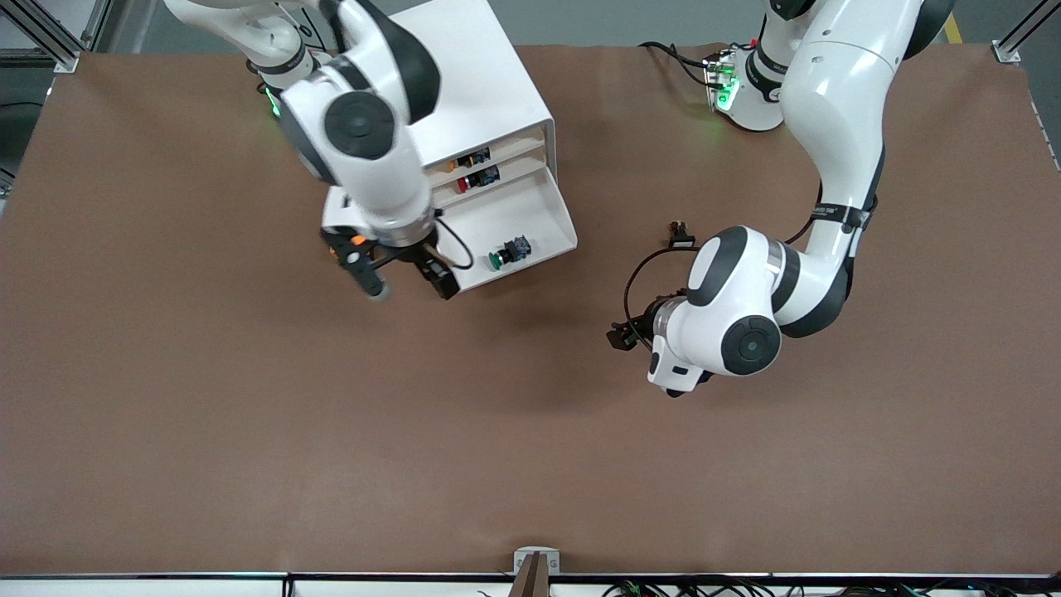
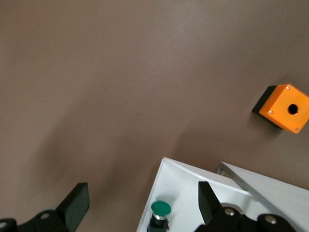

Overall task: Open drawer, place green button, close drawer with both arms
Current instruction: 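Withdraw the right gripper while the left gripper moves to the drawer front, then push the drawer shut into the cabinet with the left gripper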

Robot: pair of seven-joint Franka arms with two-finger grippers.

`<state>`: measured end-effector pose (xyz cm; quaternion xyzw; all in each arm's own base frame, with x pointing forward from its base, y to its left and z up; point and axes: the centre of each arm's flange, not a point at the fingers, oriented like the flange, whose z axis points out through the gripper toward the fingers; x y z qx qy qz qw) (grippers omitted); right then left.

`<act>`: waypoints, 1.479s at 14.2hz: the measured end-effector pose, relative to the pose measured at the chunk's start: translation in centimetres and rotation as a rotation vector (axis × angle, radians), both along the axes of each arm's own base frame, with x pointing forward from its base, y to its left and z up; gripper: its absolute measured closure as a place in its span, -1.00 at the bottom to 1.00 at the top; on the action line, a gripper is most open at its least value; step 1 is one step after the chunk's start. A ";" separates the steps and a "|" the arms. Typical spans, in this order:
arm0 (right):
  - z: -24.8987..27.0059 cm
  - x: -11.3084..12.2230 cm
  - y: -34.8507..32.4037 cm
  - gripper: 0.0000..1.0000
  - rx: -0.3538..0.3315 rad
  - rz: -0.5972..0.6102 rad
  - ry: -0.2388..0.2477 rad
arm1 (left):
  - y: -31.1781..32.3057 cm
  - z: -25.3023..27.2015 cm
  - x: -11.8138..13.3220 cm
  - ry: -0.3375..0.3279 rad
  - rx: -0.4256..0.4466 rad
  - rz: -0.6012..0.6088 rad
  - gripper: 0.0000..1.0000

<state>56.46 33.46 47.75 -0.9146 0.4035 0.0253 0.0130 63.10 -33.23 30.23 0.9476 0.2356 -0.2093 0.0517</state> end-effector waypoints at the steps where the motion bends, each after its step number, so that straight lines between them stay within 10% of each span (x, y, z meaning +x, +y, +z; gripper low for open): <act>1: 1.1 1.3 -2.5 -1.00 0.031 0.053 0.024 | -1.1 -0.5 -0.1 -0.030 -0.014 -0.013 -1.00; 8: 5.4 6.6 -19.9 -1.00 0.010 0.437 0.022 | -11.2 -7.2 -5.1 -0.180 -0.046 -0.111 -1.00; 13: 10.4 5.3 -28.8 -1.00 -0.007 0.672 -0.030 | -15.6 -9.2 -8.7 -0.168 -0.038 -0.133 -1.00; 21: 12.7 1.6 -34.1 -1.00 -0.045 0.672 -0.111 | -22.8 -9.4 -16.7 -0.110 0.017 -0.136 -1.00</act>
